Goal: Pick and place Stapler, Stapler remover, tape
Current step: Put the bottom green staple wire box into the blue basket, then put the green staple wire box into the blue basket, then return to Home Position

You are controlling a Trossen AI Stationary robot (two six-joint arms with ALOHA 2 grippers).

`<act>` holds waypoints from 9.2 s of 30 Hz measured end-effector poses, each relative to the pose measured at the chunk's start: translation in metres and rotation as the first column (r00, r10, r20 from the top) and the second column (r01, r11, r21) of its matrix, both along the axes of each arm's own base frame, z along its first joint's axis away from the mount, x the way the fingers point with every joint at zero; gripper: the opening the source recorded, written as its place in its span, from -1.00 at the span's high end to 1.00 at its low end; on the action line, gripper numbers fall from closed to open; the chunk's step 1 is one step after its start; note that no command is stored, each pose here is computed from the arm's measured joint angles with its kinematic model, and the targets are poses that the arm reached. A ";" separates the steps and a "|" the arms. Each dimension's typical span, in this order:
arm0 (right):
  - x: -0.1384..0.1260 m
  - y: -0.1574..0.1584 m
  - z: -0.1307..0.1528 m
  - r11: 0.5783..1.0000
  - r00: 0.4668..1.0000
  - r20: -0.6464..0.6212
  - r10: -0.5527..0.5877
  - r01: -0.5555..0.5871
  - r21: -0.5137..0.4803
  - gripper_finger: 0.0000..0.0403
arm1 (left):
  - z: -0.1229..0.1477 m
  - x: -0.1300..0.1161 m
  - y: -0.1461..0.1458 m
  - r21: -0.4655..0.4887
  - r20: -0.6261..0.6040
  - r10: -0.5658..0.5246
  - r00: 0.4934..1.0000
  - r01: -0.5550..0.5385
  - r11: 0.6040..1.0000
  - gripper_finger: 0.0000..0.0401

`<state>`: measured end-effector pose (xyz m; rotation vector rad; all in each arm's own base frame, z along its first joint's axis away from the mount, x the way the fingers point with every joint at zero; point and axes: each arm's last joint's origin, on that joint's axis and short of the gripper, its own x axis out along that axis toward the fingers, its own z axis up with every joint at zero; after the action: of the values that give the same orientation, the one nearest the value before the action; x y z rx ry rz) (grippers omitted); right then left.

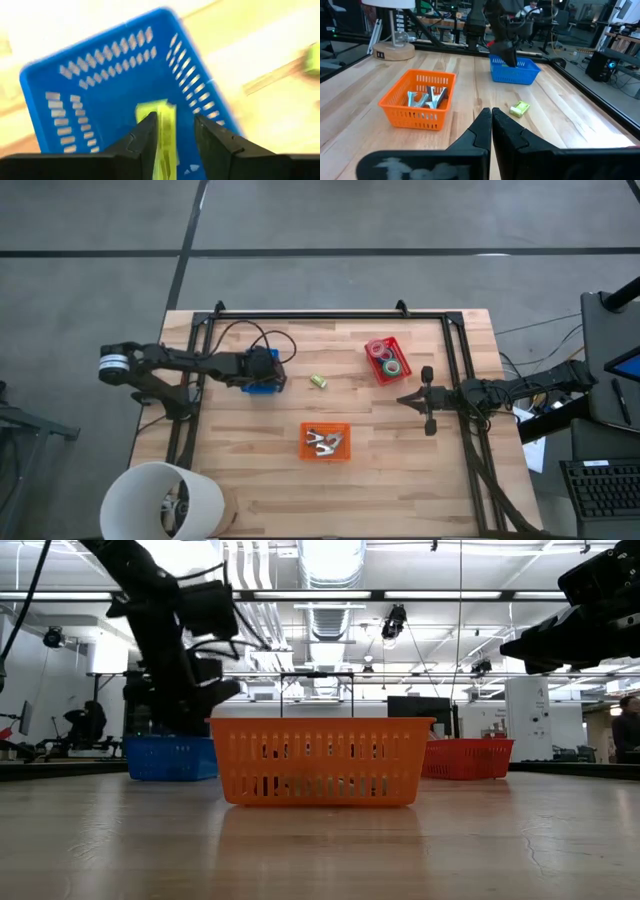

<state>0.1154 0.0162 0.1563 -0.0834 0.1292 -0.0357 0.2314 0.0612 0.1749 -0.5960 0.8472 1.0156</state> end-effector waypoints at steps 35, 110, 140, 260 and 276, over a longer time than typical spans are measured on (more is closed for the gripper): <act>0.000 0.000 0.000 1.000 1.000 0.000 0.000 0.000 0.002 0.96 | 0.010 0.134 0.015 0.092 -0.224 -0.847 0.483 0.875 0.475 -0.01; 0.000 0.000 -0.001 1.000 1.000 -0.008 0.001 -0.001 -0.001 0.96 | 0.045 0.081 0.027 -0.257 -0.087 -0.542 0.836 0.507 0.823 0.40; 0.000 0.000 -0.001 1.000 1.000 -0.014 0.001 -0.001 -0.002 0.96 | 0.010 -0.016 0.004 -0.148 -0.169 -0.088 0.982 0.063 0.987 0.38; 0.000 0.000 -0.001 1.000 1.000 -0.014 0.000 0.000 -0.003 0.96 | -0.014 -0.112 -0.047 0.645 0.409 -0.803 0.433 0.485 0.590 0.89; 0.000 0.000 -0.001 1.000 1.000 -0.014 0.001 -0.001 -0.002 0.96 | -0.013 -0.111 -0.047 0.646 0.410 -0.804 0.432 0.484 0.590 0.91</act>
<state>0.1152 0.0162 0.1549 -0.0862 0.1429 -0.0344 0.1199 0.0145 0.1616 -0.1393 0.1043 0.1454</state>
